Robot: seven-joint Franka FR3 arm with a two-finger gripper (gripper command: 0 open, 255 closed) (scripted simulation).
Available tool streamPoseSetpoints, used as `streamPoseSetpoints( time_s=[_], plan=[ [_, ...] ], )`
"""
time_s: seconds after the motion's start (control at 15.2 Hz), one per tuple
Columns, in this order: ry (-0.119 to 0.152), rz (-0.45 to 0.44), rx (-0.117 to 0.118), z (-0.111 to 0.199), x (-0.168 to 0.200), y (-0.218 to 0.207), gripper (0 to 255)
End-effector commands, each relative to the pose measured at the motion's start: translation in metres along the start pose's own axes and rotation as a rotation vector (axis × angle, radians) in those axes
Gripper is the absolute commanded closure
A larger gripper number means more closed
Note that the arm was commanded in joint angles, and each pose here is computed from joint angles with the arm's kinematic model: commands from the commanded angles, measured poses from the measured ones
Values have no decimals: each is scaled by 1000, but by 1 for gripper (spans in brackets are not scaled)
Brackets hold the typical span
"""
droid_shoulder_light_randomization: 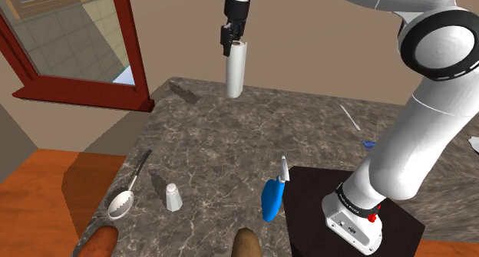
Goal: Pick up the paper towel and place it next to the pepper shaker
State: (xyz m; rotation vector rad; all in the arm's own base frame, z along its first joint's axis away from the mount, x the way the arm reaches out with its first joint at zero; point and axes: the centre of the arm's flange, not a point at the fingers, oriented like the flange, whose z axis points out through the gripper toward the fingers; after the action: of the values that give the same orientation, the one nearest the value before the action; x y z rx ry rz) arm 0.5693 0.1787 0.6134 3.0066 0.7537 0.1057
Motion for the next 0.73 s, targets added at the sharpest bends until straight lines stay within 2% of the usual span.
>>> streamPoseSetpoints(
  time_s=[0.0,0.66],
  plan=[
    [0,1,0,-8,-9,-23,255],
    [0,1,0,-42,-44,-146,255]
  ],
)
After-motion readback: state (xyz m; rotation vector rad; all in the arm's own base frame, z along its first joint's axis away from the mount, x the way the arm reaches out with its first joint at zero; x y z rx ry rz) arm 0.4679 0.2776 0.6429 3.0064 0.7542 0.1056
